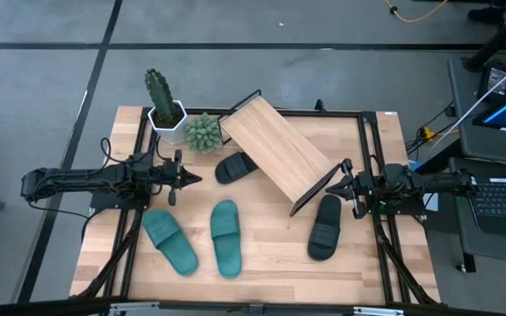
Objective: Pick and place slides into the shelf
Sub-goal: Put the right green slides on the shelf
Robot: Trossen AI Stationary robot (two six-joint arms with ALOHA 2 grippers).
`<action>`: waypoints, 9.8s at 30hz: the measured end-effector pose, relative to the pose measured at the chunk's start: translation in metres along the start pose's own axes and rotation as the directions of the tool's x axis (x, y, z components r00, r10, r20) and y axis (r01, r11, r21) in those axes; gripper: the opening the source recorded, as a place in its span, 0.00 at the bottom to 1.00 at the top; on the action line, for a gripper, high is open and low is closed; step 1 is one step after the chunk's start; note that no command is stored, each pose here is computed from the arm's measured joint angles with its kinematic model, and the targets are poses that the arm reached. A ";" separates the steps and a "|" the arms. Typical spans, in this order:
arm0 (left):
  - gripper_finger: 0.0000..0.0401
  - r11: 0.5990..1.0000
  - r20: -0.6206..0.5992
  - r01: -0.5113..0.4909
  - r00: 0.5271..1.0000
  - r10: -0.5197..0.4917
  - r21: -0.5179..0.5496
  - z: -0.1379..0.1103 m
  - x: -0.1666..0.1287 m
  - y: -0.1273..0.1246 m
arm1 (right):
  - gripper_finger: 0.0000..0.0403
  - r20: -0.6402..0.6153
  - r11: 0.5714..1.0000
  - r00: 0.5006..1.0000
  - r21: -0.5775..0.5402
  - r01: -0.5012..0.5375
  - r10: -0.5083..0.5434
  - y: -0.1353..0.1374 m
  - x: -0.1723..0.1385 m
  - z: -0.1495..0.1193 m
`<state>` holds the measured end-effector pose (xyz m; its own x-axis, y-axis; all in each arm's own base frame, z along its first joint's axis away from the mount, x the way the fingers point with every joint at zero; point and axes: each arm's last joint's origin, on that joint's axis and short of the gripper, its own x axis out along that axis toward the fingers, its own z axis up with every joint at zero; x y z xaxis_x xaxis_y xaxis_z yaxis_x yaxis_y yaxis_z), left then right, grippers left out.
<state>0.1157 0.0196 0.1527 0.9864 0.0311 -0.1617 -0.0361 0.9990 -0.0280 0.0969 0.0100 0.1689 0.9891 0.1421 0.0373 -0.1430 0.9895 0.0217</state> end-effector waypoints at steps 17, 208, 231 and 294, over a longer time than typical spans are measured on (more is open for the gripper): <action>0.01 0.998 0.032 -0.052 0.998 0.051 0.039 0.003 0.000 0.001 | 0.02 0.038 0.996 0.999 -0.093 -0.005 0.008 0.000 0.000 0.004; 0.00 0.987 -0.616 -0.087 0.773 0.152 0.134 0.107 0.123 -0.164 | 0.05 -0.231 0.996 0.973 -0.079 -0.040 0.021 0.030 0.074 0.029; 0.00 0.997 -0.596 -0.076 0.799 0.079 0.030 0.108 0.119 -0.179 | 0.05 -0.187 0.991 0.979 -0.087 -0.098 0.080 0.031 0.075 0.034; 0.00 0.948 -0.777 -0.296 0.567 0.273 0.117 0.074 0.151 -0.248 | 0.05 -0.201 0.994 0.976 -0.062 -0.094 0.080 0.031 0.075 0.032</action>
<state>0.2856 -0.2214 0.2081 0.4246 0.2644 -0.8659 -0.3078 0.9416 0.1365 0.1652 0.0509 0.2045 0.9612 0.2229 -0.1626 -0.2327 0.9715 -0.0443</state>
